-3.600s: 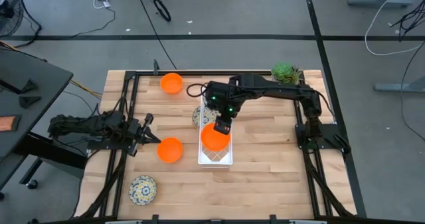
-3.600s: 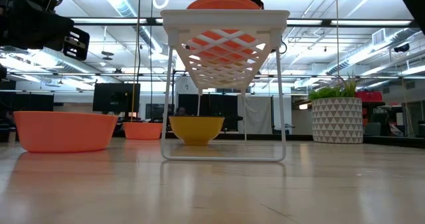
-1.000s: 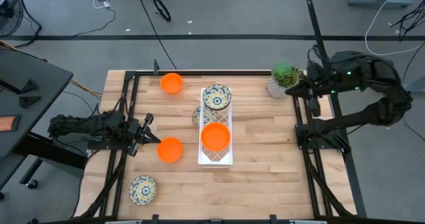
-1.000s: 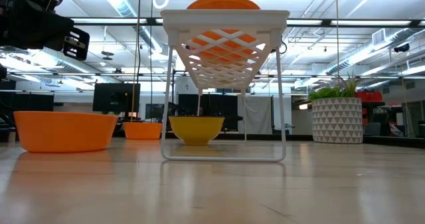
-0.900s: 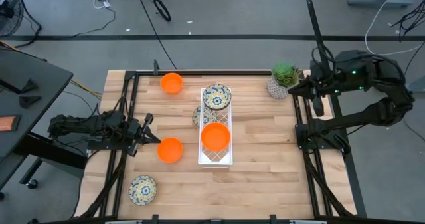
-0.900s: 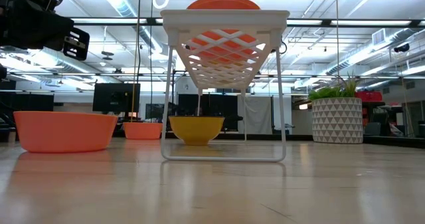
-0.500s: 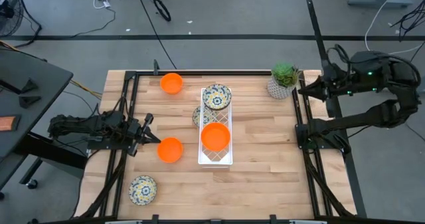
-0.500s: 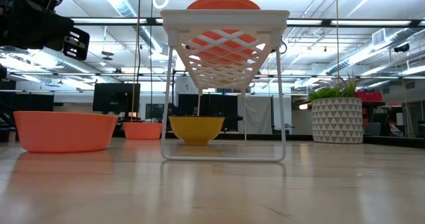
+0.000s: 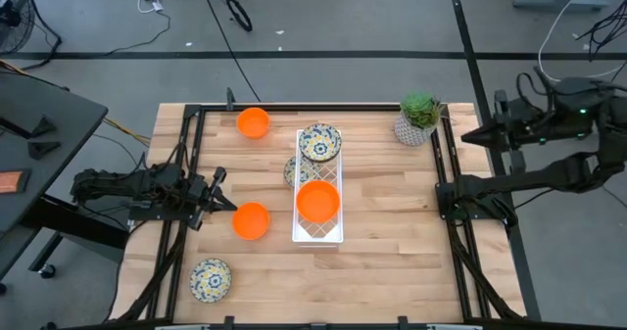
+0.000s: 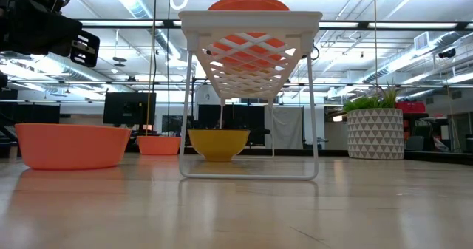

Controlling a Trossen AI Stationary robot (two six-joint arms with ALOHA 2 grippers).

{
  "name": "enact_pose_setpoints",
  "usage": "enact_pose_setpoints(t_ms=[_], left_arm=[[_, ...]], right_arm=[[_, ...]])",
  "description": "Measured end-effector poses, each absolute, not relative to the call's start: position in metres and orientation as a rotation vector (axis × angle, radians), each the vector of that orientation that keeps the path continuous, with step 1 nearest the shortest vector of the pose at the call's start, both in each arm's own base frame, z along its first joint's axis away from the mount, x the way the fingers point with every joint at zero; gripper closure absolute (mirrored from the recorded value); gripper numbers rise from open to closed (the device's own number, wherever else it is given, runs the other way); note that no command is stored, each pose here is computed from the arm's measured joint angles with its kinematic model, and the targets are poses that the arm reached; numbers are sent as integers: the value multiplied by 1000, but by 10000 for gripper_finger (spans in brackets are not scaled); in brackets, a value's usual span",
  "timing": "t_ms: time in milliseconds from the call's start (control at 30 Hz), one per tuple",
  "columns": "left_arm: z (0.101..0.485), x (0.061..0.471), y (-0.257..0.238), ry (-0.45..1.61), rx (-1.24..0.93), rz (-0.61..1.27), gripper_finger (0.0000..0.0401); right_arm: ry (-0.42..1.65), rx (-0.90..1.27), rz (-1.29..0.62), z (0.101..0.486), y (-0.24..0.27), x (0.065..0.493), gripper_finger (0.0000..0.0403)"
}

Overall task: Pick & Place Mini bowls
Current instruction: Stack the orange bowl on top of the orange bowls on the shelf

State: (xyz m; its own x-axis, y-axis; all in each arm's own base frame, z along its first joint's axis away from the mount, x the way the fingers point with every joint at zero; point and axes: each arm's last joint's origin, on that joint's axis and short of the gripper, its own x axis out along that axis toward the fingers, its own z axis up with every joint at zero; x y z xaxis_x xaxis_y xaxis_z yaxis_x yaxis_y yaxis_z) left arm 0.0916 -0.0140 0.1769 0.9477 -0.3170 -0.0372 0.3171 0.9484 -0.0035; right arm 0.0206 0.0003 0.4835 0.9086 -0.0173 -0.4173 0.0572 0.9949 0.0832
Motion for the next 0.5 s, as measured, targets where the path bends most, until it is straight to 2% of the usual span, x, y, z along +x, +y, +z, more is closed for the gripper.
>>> enact_pose_setpoints(t_ms=[500], left_arm=[[177,92,-14,38,3,-323,387]], right_arm=[[416,87,-37,484,1,16,390]])
